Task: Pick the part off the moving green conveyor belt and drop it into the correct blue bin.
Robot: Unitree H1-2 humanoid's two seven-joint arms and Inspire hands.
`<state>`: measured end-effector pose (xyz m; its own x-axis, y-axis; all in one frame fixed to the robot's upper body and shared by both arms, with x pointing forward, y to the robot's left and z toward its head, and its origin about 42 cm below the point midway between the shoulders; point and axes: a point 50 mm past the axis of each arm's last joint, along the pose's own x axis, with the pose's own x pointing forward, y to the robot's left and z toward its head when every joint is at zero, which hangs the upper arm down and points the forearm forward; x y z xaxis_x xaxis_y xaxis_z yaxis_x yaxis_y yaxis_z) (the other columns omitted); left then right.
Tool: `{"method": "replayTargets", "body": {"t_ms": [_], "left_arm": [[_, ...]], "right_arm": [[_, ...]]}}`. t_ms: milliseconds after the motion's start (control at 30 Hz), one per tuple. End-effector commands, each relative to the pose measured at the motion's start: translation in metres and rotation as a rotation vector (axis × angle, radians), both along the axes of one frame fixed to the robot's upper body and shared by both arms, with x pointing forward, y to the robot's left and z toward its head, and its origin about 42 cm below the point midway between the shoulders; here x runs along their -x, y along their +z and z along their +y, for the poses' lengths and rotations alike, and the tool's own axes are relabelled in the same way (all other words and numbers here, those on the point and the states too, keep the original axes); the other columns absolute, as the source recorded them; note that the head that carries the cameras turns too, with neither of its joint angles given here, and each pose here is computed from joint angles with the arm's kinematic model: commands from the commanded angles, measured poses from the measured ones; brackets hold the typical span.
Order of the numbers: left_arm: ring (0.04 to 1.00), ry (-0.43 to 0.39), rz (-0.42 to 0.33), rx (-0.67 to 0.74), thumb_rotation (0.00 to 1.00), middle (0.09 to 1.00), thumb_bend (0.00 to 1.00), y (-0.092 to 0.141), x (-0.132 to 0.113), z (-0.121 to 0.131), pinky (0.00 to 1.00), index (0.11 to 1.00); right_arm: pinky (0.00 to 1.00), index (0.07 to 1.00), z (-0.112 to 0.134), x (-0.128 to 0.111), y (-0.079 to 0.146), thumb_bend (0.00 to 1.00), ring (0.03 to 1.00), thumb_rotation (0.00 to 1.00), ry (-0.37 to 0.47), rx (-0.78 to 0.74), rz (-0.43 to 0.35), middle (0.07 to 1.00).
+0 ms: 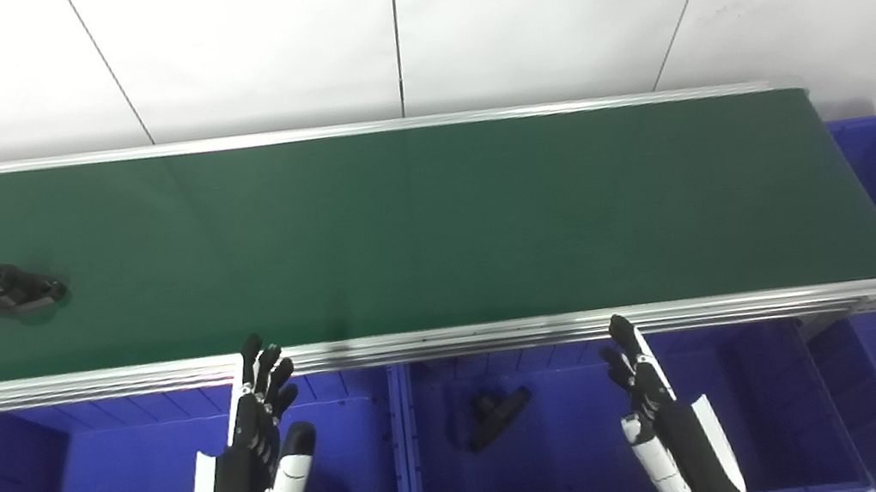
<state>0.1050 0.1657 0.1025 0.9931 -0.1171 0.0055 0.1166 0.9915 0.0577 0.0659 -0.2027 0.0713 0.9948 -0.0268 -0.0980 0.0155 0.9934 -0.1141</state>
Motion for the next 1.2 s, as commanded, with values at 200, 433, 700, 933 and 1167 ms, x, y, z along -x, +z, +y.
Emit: {"method": "replayTargets", "body": {"t_ms": [200,433,700,933,1167], "left_arm": [[0.937,0.02,-0.05,-0.002,0.87,0.967,0.55,0.007,-0.0042,0.0009,0.92,1.0],[0.927,0.031,-0.05,-0.011,0.86,0.957,0.54,0.006,-0.0052,0.0011,0.91,1.0],[0.922,0.025,-0.04,-0.009,0.85,0.957,0.56,0.0069,-0.0053,0.0022,0.92,1.0],[0.922,0.023,-0.039,-0.009,0.86,0.951,0.56,0.0064,-0.0055,0.0021,0.92,1.0],[0.918,0.024,-0.039,-0.009,0.85,0.948,0.57,0.0059,-0.0057,0.0014,0.92,1.0]], "right_arm": [[0.95,1.0,0.0018,-0.0023,0.0122,0.8,0.955,0.96,0.0,-0.006,-0.077,0.988],[0.95,1.0,0.001,-0.0029,0.0121,0.81,0.957,0.96,-0.001,-0.003,-0.076,0.99],[0.96,1.0,0.0016,-0.0028,0.0133,0.8,0.955,0.96,0.001,0.003,-0.083,0.995],[0.96,1.0,0.0024,-0.0033,0.0129,0.81,0.958,0.96,0.0,-0.001,-0.084,0.997],[0.95,1.0,0.0022,-0.0036,0.0125,0.81,0.957,0.96,0.0,0.0,-0.084,0.997]]}}
